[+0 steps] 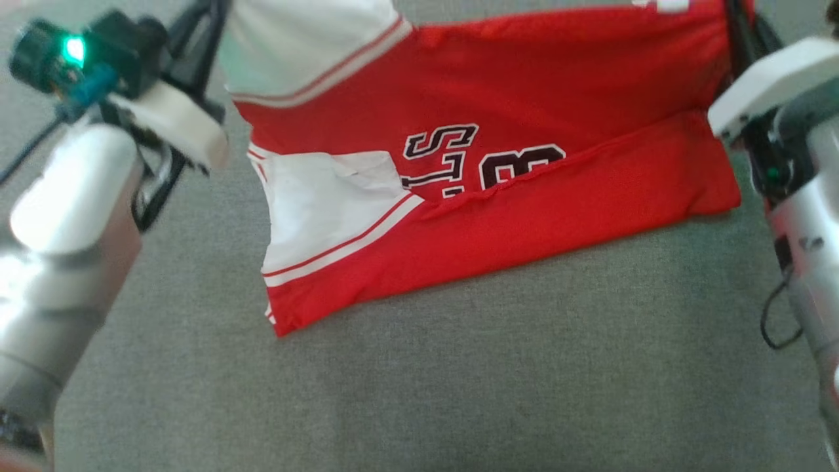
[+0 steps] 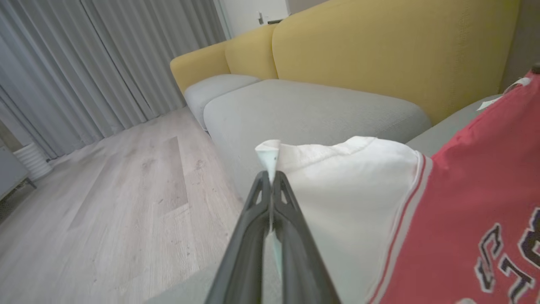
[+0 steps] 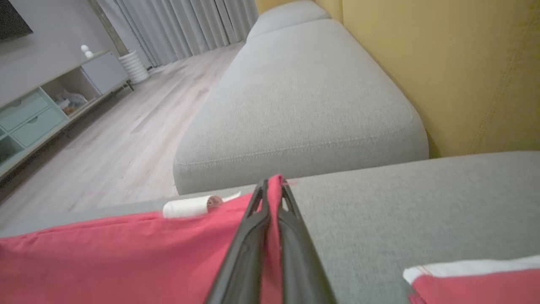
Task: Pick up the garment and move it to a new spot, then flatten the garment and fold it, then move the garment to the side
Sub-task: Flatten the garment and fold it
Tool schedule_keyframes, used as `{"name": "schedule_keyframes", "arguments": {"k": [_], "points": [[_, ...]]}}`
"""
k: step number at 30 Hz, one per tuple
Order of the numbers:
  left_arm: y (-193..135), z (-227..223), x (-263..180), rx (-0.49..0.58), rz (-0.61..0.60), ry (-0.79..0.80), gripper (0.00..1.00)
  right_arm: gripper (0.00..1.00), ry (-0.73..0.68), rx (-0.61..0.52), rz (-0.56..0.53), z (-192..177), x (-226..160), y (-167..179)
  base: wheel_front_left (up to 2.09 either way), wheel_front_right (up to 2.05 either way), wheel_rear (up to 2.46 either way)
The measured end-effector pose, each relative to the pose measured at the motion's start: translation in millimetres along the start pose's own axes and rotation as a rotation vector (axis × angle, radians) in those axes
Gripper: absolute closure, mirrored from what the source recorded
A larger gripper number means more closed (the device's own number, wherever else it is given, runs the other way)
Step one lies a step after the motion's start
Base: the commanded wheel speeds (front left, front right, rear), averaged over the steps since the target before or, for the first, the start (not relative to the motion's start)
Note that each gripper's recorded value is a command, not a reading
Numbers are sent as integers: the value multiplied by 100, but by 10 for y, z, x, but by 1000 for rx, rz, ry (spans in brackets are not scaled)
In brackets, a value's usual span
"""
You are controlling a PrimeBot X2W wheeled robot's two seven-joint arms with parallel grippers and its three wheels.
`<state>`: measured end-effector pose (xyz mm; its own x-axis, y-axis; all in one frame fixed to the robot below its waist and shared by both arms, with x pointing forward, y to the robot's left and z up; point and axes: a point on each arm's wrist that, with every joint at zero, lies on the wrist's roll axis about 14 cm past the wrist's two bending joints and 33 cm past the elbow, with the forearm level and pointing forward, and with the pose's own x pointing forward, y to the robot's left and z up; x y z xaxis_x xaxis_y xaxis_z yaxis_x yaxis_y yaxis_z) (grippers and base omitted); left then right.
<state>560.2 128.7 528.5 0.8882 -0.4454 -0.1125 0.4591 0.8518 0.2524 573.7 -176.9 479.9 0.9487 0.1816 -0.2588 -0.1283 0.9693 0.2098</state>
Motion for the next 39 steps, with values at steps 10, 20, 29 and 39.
{"name": "schedule_keyframes", "arguments": {"k": [10,20,29,39], "points": [[-531,-515,-723,-111,-153,250,100,100,212,-42,24,-434,-368,-75,0,0,0],[-1102,-837,-1470,-147,-331,519,100,100,458,-156,5,-891,-770,-358,0,0,0],[-1256,-958,-1537,-145,-373,589,100,100,539,-168,1,-1063,-841,-434,0,0,0],[-1341,-1064,-1558,-128,-391,645,0,0,574,-82,-12,-1140,-915,-462,0,0,0]]}}
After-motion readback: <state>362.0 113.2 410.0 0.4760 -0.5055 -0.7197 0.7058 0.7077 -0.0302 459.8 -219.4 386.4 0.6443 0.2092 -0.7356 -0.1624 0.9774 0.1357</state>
